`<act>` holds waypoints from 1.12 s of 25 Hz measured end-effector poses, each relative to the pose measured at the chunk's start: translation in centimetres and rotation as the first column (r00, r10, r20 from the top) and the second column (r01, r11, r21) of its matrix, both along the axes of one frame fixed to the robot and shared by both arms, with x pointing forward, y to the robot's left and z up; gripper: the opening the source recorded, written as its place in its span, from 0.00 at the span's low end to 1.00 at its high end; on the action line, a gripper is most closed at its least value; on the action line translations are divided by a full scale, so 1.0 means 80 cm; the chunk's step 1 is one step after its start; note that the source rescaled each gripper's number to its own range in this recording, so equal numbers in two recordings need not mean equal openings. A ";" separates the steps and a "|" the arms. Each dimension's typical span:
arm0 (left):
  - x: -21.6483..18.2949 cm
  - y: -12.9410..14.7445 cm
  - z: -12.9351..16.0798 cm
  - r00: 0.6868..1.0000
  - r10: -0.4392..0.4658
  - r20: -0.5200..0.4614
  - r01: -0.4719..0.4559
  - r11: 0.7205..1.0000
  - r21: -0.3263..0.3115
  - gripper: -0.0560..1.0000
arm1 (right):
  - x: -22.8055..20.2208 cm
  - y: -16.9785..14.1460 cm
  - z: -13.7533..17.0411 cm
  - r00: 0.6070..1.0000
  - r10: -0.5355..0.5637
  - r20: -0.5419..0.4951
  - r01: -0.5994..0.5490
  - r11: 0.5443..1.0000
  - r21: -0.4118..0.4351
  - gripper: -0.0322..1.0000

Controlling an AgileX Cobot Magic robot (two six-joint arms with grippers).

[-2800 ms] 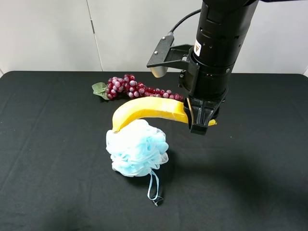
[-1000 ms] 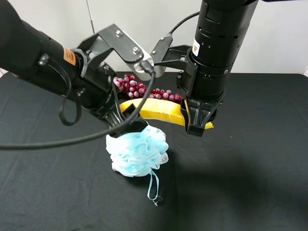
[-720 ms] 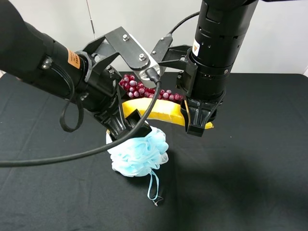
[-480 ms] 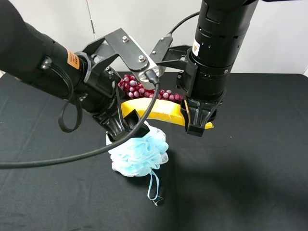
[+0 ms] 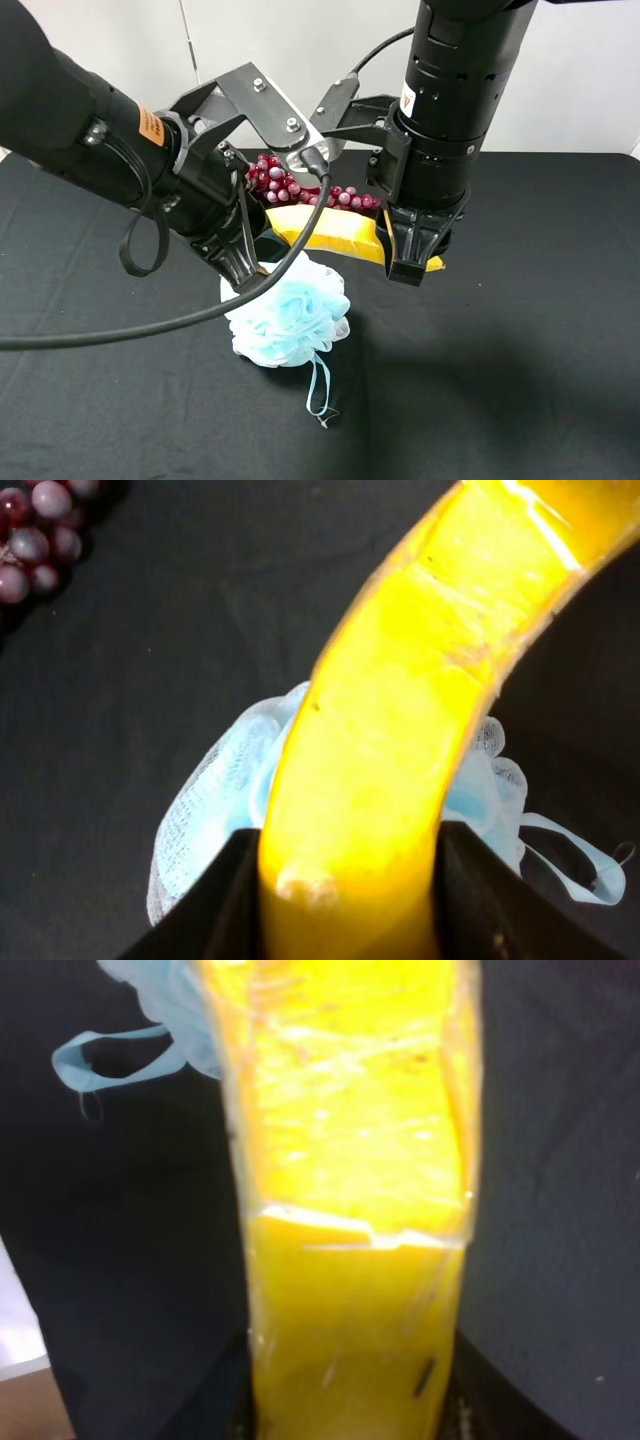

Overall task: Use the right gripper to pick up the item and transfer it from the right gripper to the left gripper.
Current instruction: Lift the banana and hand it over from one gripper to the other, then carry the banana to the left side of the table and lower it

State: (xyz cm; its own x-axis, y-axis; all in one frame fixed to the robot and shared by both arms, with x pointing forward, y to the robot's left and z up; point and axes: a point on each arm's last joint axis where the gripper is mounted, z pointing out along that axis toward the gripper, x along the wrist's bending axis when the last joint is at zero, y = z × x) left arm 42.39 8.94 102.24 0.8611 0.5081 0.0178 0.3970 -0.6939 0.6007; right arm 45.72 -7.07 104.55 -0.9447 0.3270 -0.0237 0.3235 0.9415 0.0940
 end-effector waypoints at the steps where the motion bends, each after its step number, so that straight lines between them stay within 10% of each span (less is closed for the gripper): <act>1: 0.000 0.000 0.000 1.000 0.000 0.000 0.000 1.000 0.000 0.06 | 0.000 0.000 0.000 1.000 -0.001 0.000 0.001 1.000 0.000 0.03; 9: 0.000 0.000 0.000 1.000 0.000 0.001 0.000 1.000 -0.001 0.06 | 0.000 0.000 0.000 1.000 -0.002 -0.002 0.002 1.000 0.002 0.08; 12: 0.000 0.000 0.000 1.000 -0.007 0.004 0.007 1.000 0.004 0.05 | -0.002 0.003 0.000 0.999 -0.035 -0.025 0.035 0.999 0.024 0.71; 15: 0.000 0.000 0.000 1.000 -0.007 0.004 0.007 1.000 0.004 0.05 | -0.004 0.004 0.000 0.998 -0.047 -0.038 0.048 0.998 0.034 0.94; 28: 0.000 0.000 0.000 1.000 -0.007 0.004 0.007 1.000 0.004 0.05 | -0.011 -0.010 0.045 0.987 -0.154 0.046 0.148 0.983 0.113 1.00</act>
